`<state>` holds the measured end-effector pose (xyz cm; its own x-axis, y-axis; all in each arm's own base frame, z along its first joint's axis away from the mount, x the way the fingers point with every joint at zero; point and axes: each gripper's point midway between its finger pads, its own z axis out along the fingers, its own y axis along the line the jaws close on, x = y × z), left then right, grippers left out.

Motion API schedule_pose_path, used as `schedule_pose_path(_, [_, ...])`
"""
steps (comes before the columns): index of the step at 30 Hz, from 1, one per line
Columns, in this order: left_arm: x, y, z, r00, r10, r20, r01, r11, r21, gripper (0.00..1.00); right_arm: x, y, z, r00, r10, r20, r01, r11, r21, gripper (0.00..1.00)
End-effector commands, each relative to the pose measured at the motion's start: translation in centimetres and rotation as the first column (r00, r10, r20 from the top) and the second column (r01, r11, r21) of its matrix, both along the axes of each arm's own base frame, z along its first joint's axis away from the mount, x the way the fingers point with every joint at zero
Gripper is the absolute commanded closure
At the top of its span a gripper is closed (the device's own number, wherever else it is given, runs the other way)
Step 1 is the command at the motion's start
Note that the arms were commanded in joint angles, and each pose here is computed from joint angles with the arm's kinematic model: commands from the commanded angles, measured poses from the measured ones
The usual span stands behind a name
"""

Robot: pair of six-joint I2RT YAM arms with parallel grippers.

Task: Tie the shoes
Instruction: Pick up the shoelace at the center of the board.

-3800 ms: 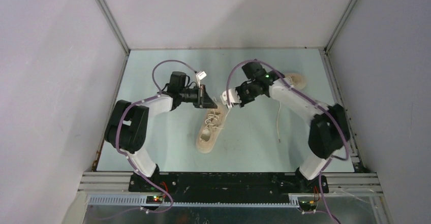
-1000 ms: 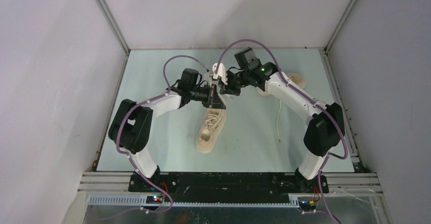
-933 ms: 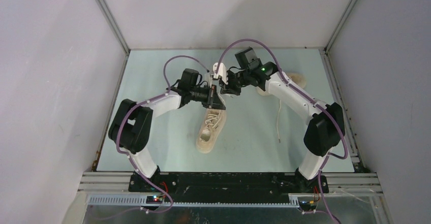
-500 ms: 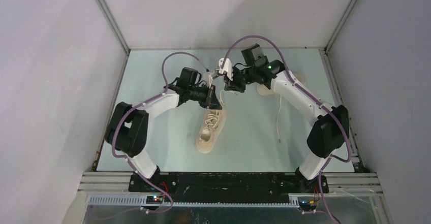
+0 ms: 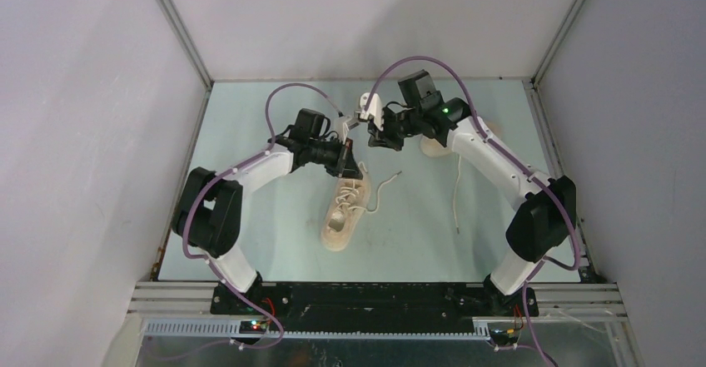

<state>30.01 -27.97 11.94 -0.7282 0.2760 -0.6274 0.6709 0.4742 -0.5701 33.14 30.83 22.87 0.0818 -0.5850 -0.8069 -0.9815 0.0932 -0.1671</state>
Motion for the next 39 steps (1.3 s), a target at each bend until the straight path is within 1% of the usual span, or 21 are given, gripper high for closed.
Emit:
schedule_pose_path(1, [0.6, -0.5, 2.4, 0.997, -0.027, 0.077, 0.03, 0.999, -0.038, 1.0, -0.2, -0.5, 1.5, 0.999, -0.018, 0.032, 0.018, 1.0, 0.022, 1.0])
schedule_pose_path(3, [0.8, -0.3, 2.0, 0.997, -0.006, 0.073, 0.008, 1.0, -0.02, 1.0, 0.2, -1.2, -0.3, 0.994, -0.099, -0.054, 0.099, 0.995, 0.012, 1.0])
schedule_pose_path(4, [1.1, 0.0, 1.6, 0.997, 0.015, 0.076, -0.016, 1.0, 0.002, 1.0, 0.4, -1.6, -2.0, 0.98, -0.155, -0.122, 0.155, 0.988, -0.008, 0.96])
schedule_pose_path(5, [1.3, 0.4, 1.4, 0.996, 0.035, 0.086, -0.037, 0.999, 0.02, 1.0, 0.9, -2.2, -2.7, 0.937, -0.265, -0.229, 0.271, 0.963, -0.004, 0.92])
schedule_pose_path(6, [1.3, 0.6, 1.1, 0.995, 0.042, 0.087, -0.045, 0.998, 0.031, 1.0, 1.4, -3.2, -4.6, 0.843, -0.395, -0.364, 0.407, 0.912, -0.045, 0.8])
schedule_pose_path(7, [1.5, 1.0, 0.9, 0.993, 0.063, 0.096, -0.068, 0.996, 0.051, 1.0, 1.9, -3.9, -6.1, 0.781, -0.467, -0.414, 0.484, 0.872, -0.071, 0.74])
schedule_pose_path(8, [1.7, 1.2, 0.8, 0.992, 0.075, 0.101, -0.081, 0.995, 0.058, 1.0, 2.6, -4.5, -7.0, 0.672, -0.542, -0.505, 0.583, 0.808, -0.091, 0.63])
schedule_pose_path(10, [1.9, 1.8, 0.7, 0.988, 0.104, 0.115, -0.113, 0.991, 0.077, 1.0, 2.8, -5.0, -9.2, 0.506, -0.623, -0.597, 0.681, 0.713, -0.167, 0.57])
schedule_pose_path(12, [2.2, 2.3, 1.0, 0.983, 0.131, 0.131, -0.143, 0.986, 0.086, 1.0, 2.9, -4.7, -11.1, 0.386, -0.683, -0.621, 0.733, 0.635, -0.243, 0.54])
schedule_pose_path(14, [2.5, 2.8, 1.1, 0.977, 0.159, 0.142, -0.173, 0.981, 0.092, 1.0, 2.7, -4.2, -12.6, 0.292, -0.731, -0.617, 0.762, 0.568, -0.311, 0.51])
schedule_pose_path(16, [2.8, 3.3, 1.4, 0.97, 0.192, 0.148, -0.207, 0.974, 0.093, 1.0, 2.4, -3.6, -14.2, 0.219, -0.778, -0.589, 0.775, 0.505, -0.379, 0.5])
schedule_pose_path(19, [3.2, 4.1, 1.7, 0.959, 0.242, 0.148, -0.257, 0.962, 0.094, 1.0, 2.5, -3.6, -16.8, 0.097, -0.852, -0.515, 0.805, 0.372, -0.463, 0.49])
schedule_pose_path(21, [3.4, 4.5, 1.8, 0.954, 0.265, 0.142, -0.278, 0.956, 0.088, 1.0, 2.5, -3.6, -18.1, 0.04, -0.868, -0.495, 0.806, 0.32, -0.498, 0.48])
schedule_pose_path(25, [3.5, 4.6, 1.9, 0.953, 0.279, 0.122, -0.288, 0.955, 0.071, 1.0, 2.0, -2.5, -19.7, 0.019, -0.872, -0.489, 0.788, 0.314, -0.529, 0.49])
schedule_pose_path(27, [3.5, 4.5, 1.9, 0.953, 0.279, 0.117, -0.288, 0.956, 0.065, 1.0, 1.5, -2.3, -20.4, 0.017, -0.884, -0.467, 0.78, 0.303, -0.547, 0.54])
schedule_pose_path(30, [3.5, 4.3, 2.2, 0.954, 0.279, 0.112, -0.286, 0.957, 0.053, 1.0, -0.3, -3.3, -21.6, -0.03, -0.917, -0.399, 0.758, 0.239, -0.607, 0.6])
schedule_pose_path(32, [3.5, 4.2, 2.6, 0.953, 0.28, 0.113, -0.286, 0.957, 0.043, 1.0, -1.7, -3.3, -22.2, -0.048, -0.922, -0.384, 0.734, 0.228, -0.64, 0.57])
schedule_pose_path(34, [3.6, 4.1, 3.1, 0.952, 0.281, 0.119, -0.287, 0.957, 0.034, 1.0, -2.9, -3.1, -23.0, -0.042, -0.927, -0.372, 0.707, 0.235, -0.667, 0.59])
schedule_pose_path(35, [3.5, 4.2, 3.4, 0.951, 0.282, 0.126, -0.288, 0.957, 0.03, 1.0, -3.4, -2.9, -23.3, -0.019, -0.933, -0.36, 0.7, 0.245, -0.671, 0.62])
schedule_pose_path(36, [3.5, 4.2, 3.5, 0.95, 0.284, 0.129, -0.289, 0.957, 0.028, 0.99, -3.4, -3.1, -23.9, -0.014, -0.941, -0.339, 0.7, 0.233, -0.675, 0.63])
schedule_pose_path(39, [3.5, 4.4, 4.2, 0.945, 0.292, 0.149, -0.298, 0.954, 0.016, 0.99, -3.4, -2.6, -24.6, 0.0, -0.941, -0.339, 0.695, 0.244, -0.677, 0.7])
